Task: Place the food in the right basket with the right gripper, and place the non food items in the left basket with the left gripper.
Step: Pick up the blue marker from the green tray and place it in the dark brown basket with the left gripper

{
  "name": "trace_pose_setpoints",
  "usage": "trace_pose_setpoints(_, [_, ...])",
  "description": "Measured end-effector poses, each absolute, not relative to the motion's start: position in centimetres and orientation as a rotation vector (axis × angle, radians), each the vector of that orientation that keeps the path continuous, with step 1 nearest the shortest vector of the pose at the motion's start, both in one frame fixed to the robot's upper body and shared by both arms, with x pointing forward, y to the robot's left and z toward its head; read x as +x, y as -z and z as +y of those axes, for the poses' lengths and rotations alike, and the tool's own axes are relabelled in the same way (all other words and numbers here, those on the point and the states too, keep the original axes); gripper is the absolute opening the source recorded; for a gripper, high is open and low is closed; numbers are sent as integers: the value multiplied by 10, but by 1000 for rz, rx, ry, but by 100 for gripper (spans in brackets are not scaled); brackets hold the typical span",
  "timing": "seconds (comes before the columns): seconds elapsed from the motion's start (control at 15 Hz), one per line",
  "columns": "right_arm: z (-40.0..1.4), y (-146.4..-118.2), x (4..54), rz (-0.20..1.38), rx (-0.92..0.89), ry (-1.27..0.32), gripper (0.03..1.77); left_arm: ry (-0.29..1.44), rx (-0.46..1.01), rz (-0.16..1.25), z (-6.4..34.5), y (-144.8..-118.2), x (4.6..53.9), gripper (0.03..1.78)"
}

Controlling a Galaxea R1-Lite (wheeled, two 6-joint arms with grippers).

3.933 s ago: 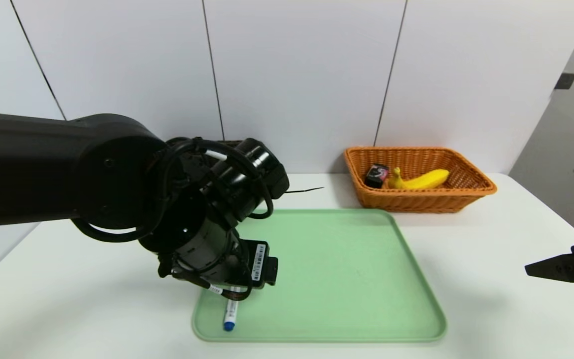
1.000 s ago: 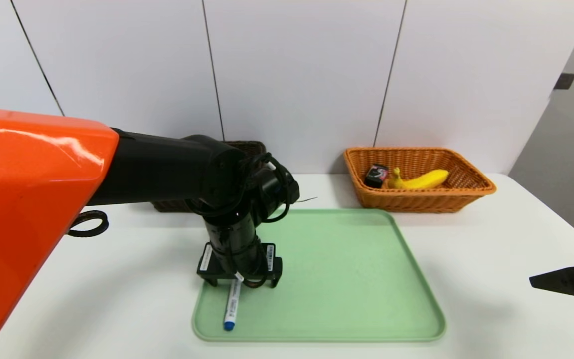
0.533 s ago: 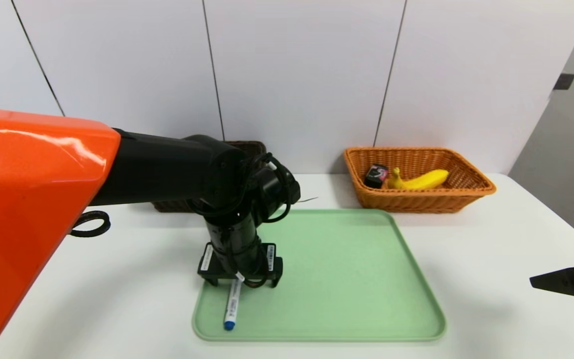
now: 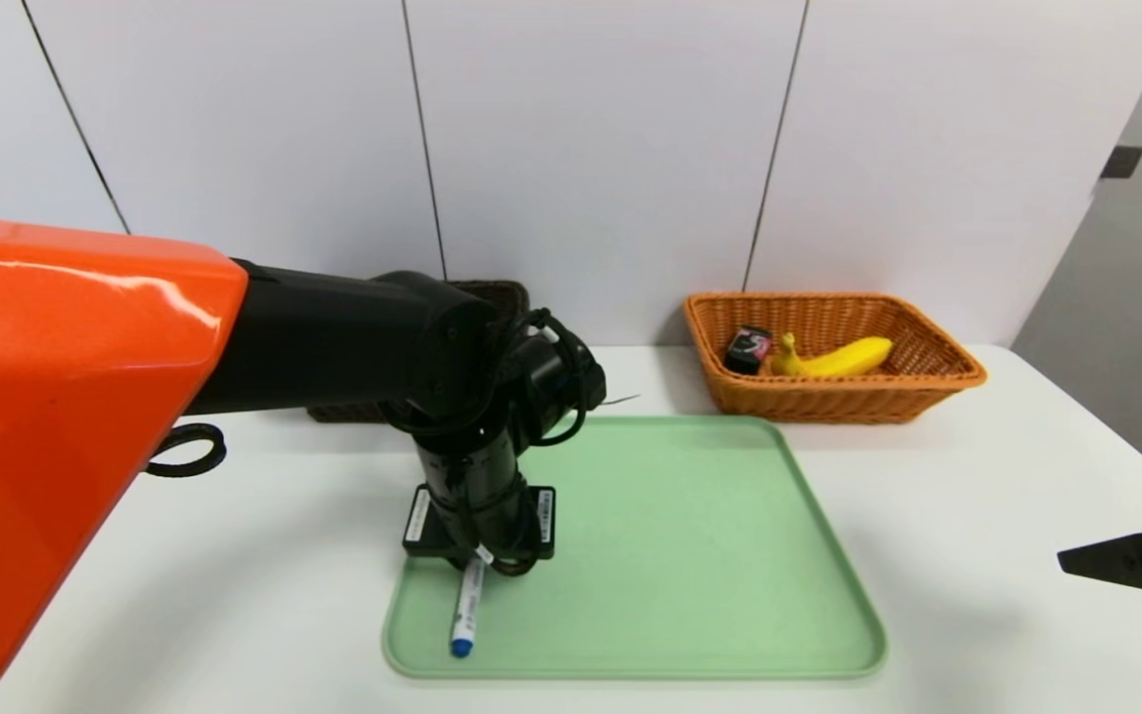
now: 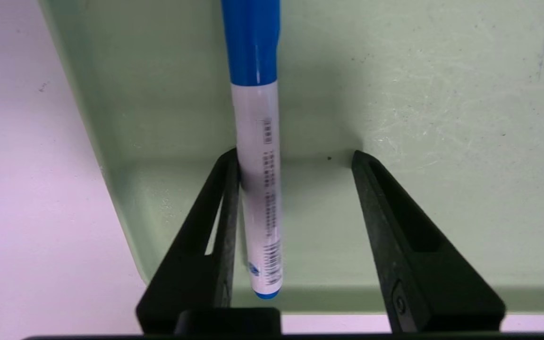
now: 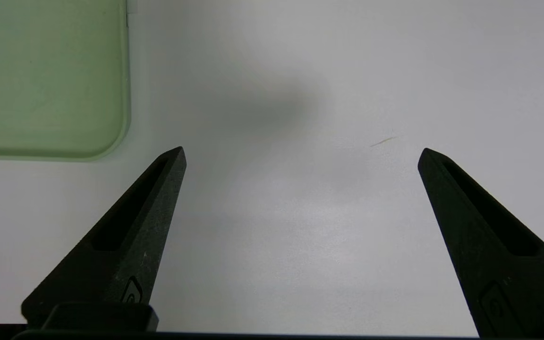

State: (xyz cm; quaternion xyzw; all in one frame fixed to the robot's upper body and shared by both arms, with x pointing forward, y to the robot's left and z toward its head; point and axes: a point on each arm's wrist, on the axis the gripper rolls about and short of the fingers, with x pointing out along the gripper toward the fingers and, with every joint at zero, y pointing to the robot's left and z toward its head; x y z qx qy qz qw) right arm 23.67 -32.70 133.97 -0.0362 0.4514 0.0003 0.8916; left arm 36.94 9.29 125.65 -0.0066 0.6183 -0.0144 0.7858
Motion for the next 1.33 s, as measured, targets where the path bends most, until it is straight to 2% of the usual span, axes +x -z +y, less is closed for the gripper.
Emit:
trace_pose_setpoints(0.07, [-327,-1340,236,936,-75,-1,170,31,-14,1333,93,-1257,369,61])
trace_pose_setpoints(0.13, [-327,-1340,236,935,-76,-1,170,30,-14,1333,93,-1257,369,16])
trace_pose_setpoints(0.53, [-327,-1339,231,931,-75,-1,170,33,-19,1329,94,-1259,368,16])
trace_pose_setpoints(0.73, [-328,-1339,229,925,-74,-1,170,72,-34,1291,95,-1276,361,16])
trace_pose_setpoints(0.87, [-328,-1339,228,923,-73,-1,170,131,-62,1227,94,-1302,350,16])
trace_pose_setpoints(1.07, [-328,-1340,226,917,-74,-1,170,218,-149,1088,105,-1356,333,16])
trace_pose_setpoints(1.33, [-328,-1341,224,911,-72,1,170,244,-347,853,144,-1427,329,16])
